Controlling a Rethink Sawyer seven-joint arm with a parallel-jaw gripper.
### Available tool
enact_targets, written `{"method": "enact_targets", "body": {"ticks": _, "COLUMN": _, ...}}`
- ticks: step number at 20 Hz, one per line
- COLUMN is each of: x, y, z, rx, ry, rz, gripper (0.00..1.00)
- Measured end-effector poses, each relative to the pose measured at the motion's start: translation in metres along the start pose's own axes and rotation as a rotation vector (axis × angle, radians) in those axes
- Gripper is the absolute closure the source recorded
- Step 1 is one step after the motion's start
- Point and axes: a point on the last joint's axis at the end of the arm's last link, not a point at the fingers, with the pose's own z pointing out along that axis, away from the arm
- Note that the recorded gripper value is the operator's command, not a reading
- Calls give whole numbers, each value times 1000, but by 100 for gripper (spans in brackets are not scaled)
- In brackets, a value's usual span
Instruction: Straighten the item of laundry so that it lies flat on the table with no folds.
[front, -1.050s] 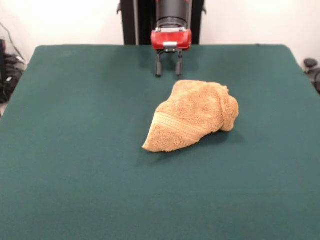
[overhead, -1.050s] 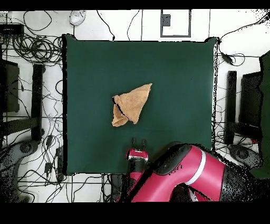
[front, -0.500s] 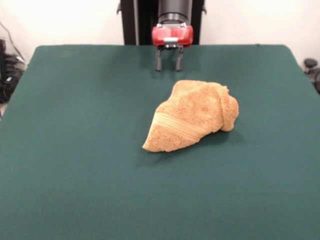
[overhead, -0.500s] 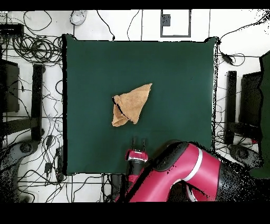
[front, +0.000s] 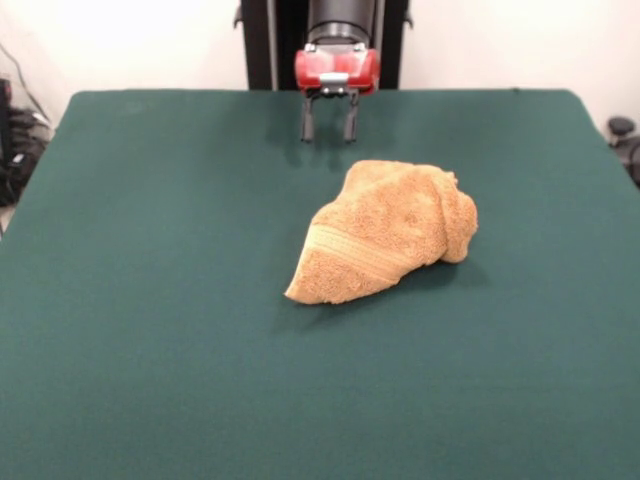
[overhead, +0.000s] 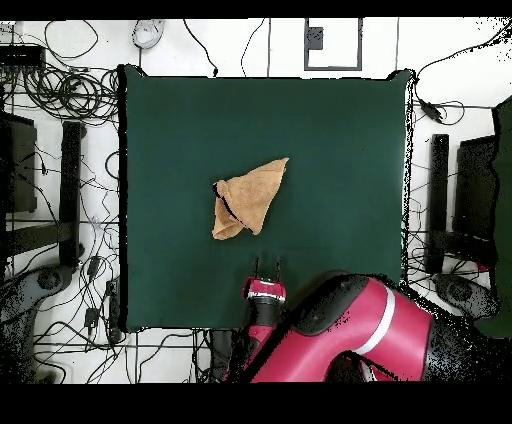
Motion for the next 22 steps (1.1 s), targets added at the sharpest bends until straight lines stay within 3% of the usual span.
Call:
{"method": "enact_targets", "body": {"ticks": 8, "x": -12, "y": -14, "z": 14, "rx": 10, "ry": 100, "rz": -22, "gripper": 0}}
{"method": "enact_targets", "body": {"ticks": 22, "x": -15, "y": -28, "z": 52, "rx": 14, "ry": 106, "rz": -55, "gripper": 0}}
